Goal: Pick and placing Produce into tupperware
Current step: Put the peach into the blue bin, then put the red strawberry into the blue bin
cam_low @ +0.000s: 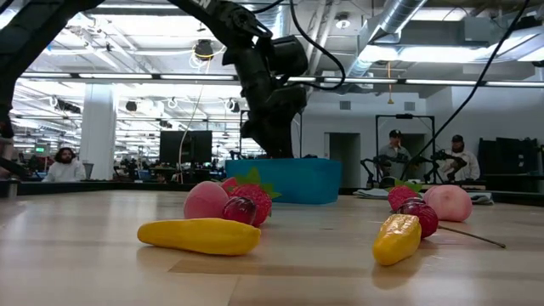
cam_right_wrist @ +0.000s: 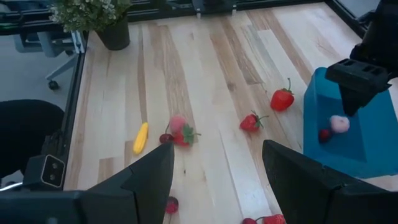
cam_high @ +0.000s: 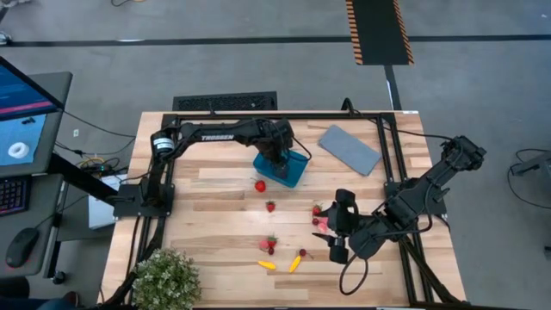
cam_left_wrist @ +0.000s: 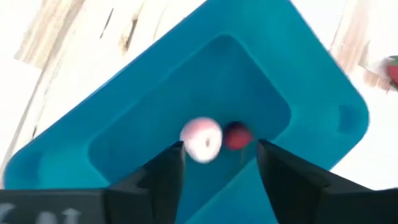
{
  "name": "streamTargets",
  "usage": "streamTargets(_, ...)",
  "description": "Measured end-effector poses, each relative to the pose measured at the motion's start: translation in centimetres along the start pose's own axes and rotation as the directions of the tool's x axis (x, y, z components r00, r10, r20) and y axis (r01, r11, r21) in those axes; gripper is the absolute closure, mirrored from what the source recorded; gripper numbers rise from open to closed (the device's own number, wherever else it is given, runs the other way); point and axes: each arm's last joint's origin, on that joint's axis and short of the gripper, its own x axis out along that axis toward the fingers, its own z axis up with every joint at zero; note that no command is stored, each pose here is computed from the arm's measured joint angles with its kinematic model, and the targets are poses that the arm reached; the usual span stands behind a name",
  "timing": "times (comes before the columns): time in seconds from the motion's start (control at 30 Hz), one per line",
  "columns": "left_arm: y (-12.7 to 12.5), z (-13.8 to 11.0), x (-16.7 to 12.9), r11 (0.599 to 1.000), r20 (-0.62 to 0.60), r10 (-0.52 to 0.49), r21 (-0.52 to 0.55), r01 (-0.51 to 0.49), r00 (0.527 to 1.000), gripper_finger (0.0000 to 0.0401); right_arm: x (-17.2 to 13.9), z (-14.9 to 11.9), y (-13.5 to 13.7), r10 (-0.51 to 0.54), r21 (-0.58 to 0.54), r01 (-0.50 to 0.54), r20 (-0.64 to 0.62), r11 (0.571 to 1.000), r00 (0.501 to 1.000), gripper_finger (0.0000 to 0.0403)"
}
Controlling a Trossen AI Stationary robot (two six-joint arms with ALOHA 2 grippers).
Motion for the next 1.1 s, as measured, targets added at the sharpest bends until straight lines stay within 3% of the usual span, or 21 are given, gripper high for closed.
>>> streamTargets(0.23,0.0,-0.4,0.0,1.0,-0.039,0.002,-0.002,-0.002,0.999,0.0147,0.0,0.0,0.0,0.0,-0.001,0.0,-0.001,1.0,1.0,0.0133)
streamTargets(0.43,-0.9,-1.6,-0.1,0.999,-0.159,-0.039,0.023,0.043,0.987,0.015,0.1,-0.2,-0.3,-0.023,-0.022,0.022,-0.024,1.0,0.999,0.0133)
streamTargets(0.53,-1.7,-1.8,-0.8,0.997,-0.163,-0.037,0.061,0.047,0.986,0.0156,0.3,-0.2,-0.7,-0.042,-0.026,0.041,-0.038,0.999,0.998,0.0133)
streamTargets(0.87,-4.0,-0.7,-6.1,0.983,0.057,0.076,0.165,-0.084,0.995,0.0172,0.9,-0.1,-1.8,-0.077,-0.013,0.076,-0.079,0.997,0.994,0.0133)
streamTargets(1.1,-8.4,-2.1,-12.0,0.957,0.225,0.11,0.238,-0.164,0.968,0.0172,1.8,-1.1,-2.6,-0.116,-0.003,0.117,-0.135,0.993,0.984,0.0133)
